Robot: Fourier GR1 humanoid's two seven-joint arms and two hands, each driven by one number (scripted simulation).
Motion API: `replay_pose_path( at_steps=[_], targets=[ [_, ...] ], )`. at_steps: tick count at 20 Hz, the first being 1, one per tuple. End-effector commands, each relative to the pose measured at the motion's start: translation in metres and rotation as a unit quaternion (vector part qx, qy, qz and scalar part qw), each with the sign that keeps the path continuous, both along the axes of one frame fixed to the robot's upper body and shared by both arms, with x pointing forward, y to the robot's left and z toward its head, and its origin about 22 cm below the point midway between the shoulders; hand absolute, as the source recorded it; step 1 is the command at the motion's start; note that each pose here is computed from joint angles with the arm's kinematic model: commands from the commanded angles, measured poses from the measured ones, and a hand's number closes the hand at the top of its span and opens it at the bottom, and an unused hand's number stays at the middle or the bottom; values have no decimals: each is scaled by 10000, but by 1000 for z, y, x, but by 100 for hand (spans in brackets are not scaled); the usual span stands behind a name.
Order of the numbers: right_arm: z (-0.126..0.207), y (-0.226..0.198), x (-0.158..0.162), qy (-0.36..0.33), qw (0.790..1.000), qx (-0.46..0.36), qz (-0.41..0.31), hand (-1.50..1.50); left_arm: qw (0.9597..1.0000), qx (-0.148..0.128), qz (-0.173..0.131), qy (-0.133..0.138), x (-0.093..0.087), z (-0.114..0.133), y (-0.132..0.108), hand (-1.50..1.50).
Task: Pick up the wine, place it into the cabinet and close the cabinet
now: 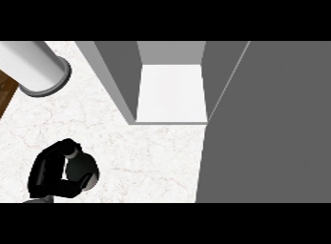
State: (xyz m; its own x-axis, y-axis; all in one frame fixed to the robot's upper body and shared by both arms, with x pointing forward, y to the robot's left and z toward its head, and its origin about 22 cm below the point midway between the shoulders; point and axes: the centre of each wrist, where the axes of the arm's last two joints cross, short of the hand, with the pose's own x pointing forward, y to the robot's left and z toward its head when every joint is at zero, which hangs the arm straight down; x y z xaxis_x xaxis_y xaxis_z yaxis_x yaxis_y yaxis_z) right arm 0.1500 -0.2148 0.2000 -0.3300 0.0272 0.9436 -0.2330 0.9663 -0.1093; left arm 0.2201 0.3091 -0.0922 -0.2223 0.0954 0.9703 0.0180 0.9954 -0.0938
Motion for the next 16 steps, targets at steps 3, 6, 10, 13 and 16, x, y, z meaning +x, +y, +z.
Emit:
replay_pose_path(
  at_steps=[3,6,10,13,16],
  targets=[
    [13,-2,-13,-207,9995,200,147,-150,9971,381,202,-624,9,27,10,150],
    [18,-6,-22,-151,9996,104,231,-150,9954,262,307,-872,9,29,-12,150],
    [17,-10,-24,-219,9993,185,246,-150,9963,-289,-248,-768,5,58,-24,150],
    [14,-6,-6,-102,9992,278,262,-150,9967,-302,-438,-607,16,79,-46,150],
    [15,-15,-15,-186,9994,211,193,-150,9955,-314,-559,-699,7,95,-50,150]
  ],
)
